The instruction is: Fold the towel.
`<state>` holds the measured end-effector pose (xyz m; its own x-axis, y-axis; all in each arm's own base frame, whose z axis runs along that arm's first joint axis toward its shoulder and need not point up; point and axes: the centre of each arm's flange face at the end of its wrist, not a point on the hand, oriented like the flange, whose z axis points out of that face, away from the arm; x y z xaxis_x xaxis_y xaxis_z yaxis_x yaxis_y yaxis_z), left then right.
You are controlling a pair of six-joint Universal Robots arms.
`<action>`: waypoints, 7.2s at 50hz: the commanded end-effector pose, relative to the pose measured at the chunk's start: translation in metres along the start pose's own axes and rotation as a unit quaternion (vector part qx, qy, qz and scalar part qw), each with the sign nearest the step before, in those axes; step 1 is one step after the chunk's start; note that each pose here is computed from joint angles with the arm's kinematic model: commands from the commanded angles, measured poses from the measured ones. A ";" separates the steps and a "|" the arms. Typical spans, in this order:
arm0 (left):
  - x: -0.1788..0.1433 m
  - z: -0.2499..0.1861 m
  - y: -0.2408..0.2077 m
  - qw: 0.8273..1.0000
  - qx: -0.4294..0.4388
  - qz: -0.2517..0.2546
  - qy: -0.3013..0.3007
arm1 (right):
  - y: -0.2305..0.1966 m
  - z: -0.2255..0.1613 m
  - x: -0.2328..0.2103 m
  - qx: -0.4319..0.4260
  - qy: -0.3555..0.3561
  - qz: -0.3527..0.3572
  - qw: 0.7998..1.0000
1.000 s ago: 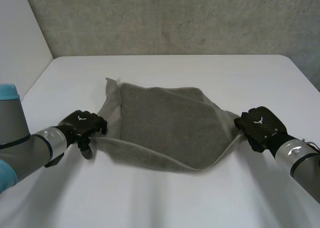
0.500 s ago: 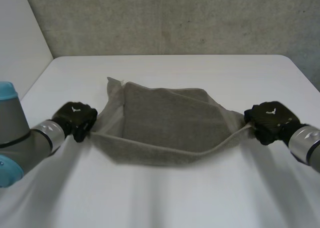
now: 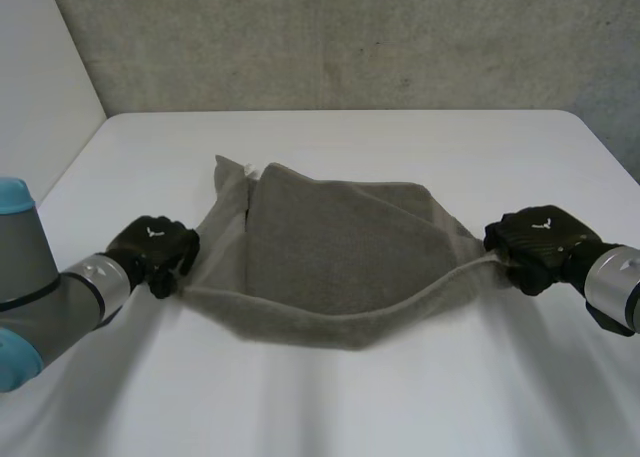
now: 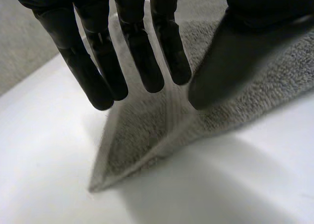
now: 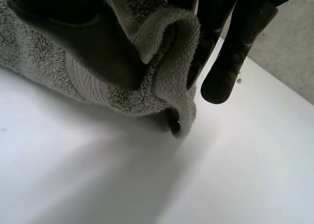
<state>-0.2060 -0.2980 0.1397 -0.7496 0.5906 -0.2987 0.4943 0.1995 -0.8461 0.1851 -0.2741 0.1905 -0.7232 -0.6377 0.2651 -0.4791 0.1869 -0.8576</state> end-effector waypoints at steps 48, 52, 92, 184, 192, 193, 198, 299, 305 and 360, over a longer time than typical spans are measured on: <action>-0.041 -0.046 -0.079 0.987 0.137 -0.009 -0.081 | -0.044 -0.024 0.018 0.069 0.053 -0.039 0.995; -0.037 -0.078 -0.105 0.979 0.191 -0.005 -0.070 | -0.069 -0.049 0.017 0.082 0.055 -0.046 0.994; -0.128 -0.048 -0.255 0.876 0.438 0.023 -0.200 | -0.267 -0.029 0.037 0.471 0.168 -0.190 0.845; -0.028 0.139 -0.049 0.986 0.158 0.050 0.023 | -0.006 0.117 0.083 -0.046 0.075 -0.006 0.996; -0.028 0.142 -0.051 0.984 0.166 0.054 0.019 | -0.002 0.126 0.089 -0.046 0.090 -0.007 0.995; -0.029 0.143 -0.052 0.984 0.169 0.055 0.015 | -0.001 0.128 0.090 -0.046 0.097 -0.008 0.994; -0.037 0.149 -0.052 0.984 0.169 0.054 -0.018 | 0.003 0.134 0.095 -0.053 0.112 -0.008 0.992; 0.004 -0.007 -0.047 0.984 0.173 0.036 -0.018 | -0.066 0.050 -0.224 0.155 -0.098 -0.232 0.955; 0.005 -0.006 -0.046 0.984 0.175 0.037 -0.019 | -0.075 0.031 -0.173 0.140 -0.056 -0.211 0.966; 0.083 -0.053 -0.027 0.989 0.110 0.038 0.093 | 0.017 0.030 -0.099 0.057 -0.010 -0.129 0.990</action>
<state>-0.2626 -0.2284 0.1654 -0.6214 0.7110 -0.3292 0.3918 -0.0818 -0.9164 0.2447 -0.2497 0.1357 -0.6119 -0.6191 0.4923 -0.6077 -0.0305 -0.7936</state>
